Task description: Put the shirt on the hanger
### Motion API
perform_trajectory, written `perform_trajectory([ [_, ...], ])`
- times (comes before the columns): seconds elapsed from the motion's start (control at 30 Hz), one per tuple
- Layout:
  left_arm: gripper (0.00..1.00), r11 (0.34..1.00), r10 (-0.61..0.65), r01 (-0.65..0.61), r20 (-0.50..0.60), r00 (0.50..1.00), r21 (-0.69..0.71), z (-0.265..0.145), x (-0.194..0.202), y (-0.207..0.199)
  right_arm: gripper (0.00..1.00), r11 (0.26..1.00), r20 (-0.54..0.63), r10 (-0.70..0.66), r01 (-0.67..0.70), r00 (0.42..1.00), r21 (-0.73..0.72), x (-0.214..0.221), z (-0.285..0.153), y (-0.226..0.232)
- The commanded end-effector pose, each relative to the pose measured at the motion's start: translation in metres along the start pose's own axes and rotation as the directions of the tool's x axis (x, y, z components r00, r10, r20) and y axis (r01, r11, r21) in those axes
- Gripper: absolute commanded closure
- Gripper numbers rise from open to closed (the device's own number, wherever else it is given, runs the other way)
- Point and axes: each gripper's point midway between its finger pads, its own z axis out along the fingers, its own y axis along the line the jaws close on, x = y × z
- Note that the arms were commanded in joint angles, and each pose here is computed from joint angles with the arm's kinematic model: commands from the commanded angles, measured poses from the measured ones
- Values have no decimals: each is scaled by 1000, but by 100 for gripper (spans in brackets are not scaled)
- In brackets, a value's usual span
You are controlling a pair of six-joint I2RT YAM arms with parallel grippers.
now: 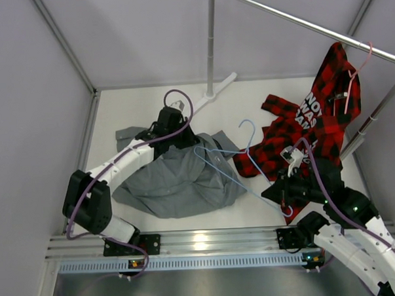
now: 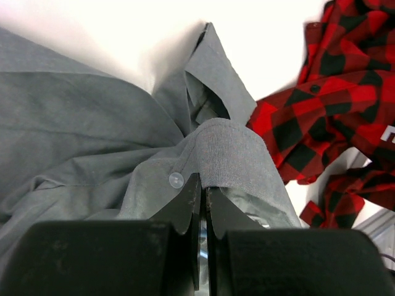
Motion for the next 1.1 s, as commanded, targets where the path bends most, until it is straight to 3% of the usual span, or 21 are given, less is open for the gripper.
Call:
perform_trajectory([
  [0.0, 100, 991, -18, 11, 55, 998, 135, -17, -11, -26, 100, 999, 49, 15, -17, 999, 38, -16, -3, -2],
  [0.33, 100, 968, 39, -58, 84, 996, 242, -54, -3, -46, 100, 1000, 58, -17, 16, 998, 19, -25, -5, 5],
  [0.6, 100, 991, 105, -113, 111, 988, 69, -31, -23, -22, 100, 996, 66, -42, 37, 997, 78, -14, -37, 3],
  [1.07, 100, 985, 96, -105, 71, 993, 137, -31, -19, -38, 100, 996, 58, -44, 39, 997, 86, -7, -38, -1],
])
